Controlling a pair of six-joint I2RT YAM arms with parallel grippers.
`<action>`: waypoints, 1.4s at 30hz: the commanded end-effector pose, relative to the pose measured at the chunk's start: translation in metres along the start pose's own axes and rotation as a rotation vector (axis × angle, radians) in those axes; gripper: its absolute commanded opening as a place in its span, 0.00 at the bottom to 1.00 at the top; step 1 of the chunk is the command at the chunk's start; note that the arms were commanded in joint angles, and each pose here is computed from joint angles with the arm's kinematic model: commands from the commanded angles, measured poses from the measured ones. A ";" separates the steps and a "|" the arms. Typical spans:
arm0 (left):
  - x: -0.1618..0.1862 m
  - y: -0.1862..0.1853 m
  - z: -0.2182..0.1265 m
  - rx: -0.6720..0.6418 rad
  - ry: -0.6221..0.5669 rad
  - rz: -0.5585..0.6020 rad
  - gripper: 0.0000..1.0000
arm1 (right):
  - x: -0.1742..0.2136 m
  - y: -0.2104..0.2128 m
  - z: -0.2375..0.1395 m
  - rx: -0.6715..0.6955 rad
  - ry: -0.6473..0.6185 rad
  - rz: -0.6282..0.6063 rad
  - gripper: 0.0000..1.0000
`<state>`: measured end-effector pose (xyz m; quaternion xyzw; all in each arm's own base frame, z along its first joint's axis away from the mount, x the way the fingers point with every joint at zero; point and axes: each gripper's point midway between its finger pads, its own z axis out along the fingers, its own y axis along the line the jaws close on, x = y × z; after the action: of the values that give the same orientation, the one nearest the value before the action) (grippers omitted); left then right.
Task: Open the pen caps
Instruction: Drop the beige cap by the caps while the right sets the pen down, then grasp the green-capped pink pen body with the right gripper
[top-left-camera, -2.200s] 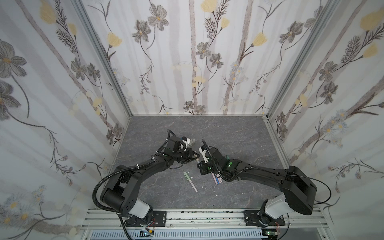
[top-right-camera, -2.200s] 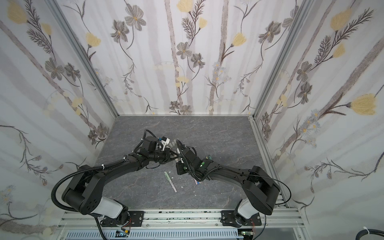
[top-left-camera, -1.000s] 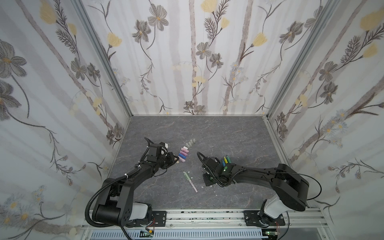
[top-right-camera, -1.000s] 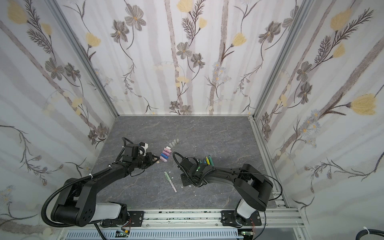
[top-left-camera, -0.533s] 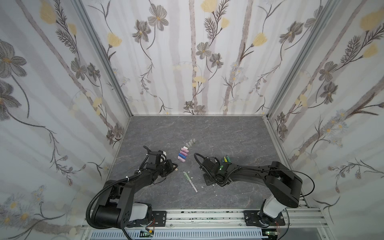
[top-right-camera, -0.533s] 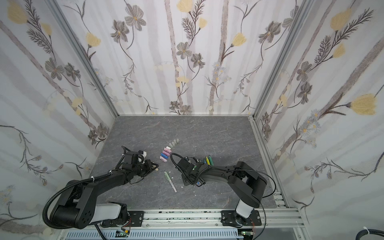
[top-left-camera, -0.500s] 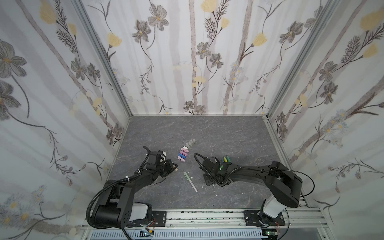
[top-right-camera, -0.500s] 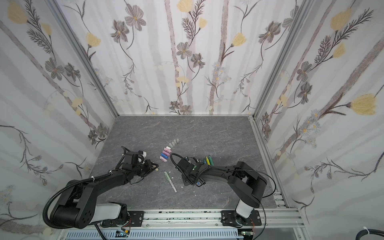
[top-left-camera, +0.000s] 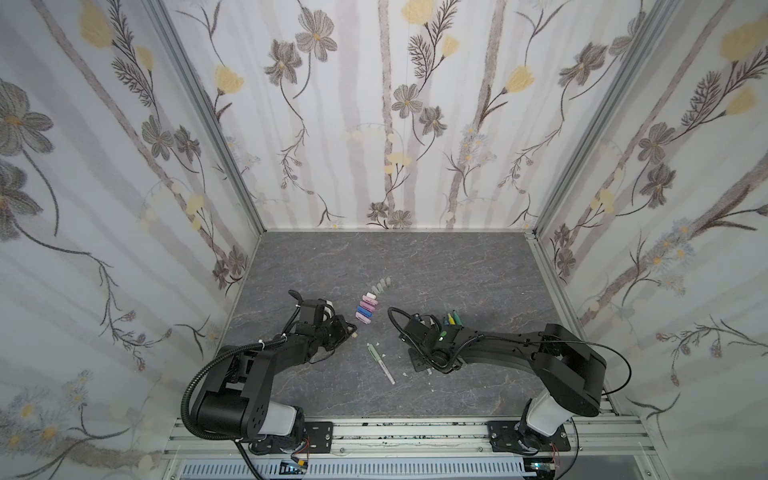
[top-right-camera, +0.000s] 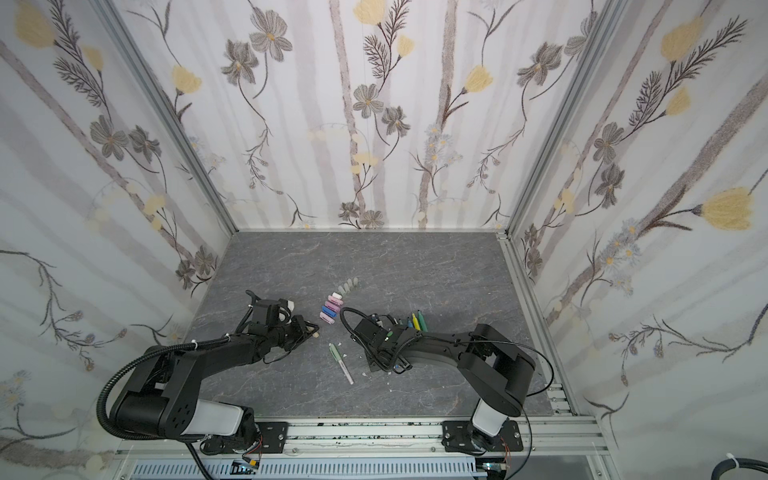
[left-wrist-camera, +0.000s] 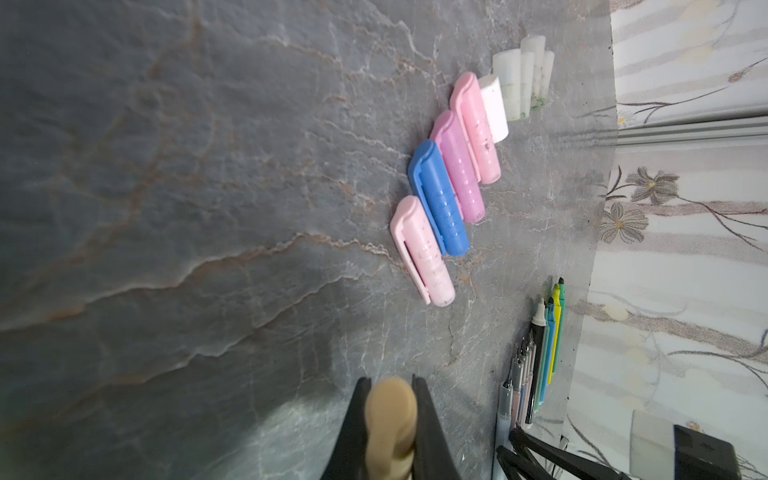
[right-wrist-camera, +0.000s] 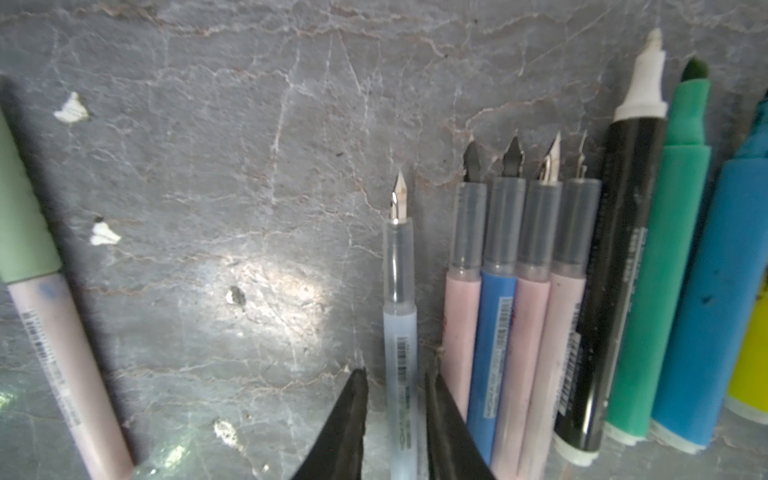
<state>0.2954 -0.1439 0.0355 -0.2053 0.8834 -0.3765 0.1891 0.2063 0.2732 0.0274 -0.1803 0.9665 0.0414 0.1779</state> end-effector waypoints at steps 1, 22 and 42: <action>-0.010 -0.010 0.002 0.026 -0.034 0.006 0.06 | -0.007 -0.006 -0.007 0.033 -0.030 0.008 0.26; -0.009 -0.013 0.026 0.011 -0.003 0.000 0.15 | -0.030 -0.025 -0.032 0.066 -0.108 0.016 0.27; -0.017 -0.027 0.009 0.034 -0.051 -0.005 0.26 | -0.036 0.024 -0.038 -0.080 -0.139 -0.090 0.27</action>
<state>0.3186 -0.1595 0.0470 -0.2102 0.8744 -0.3847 0.2078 0.2188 0.2877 0.0719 -0.2123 0.9462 0.0632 0.2357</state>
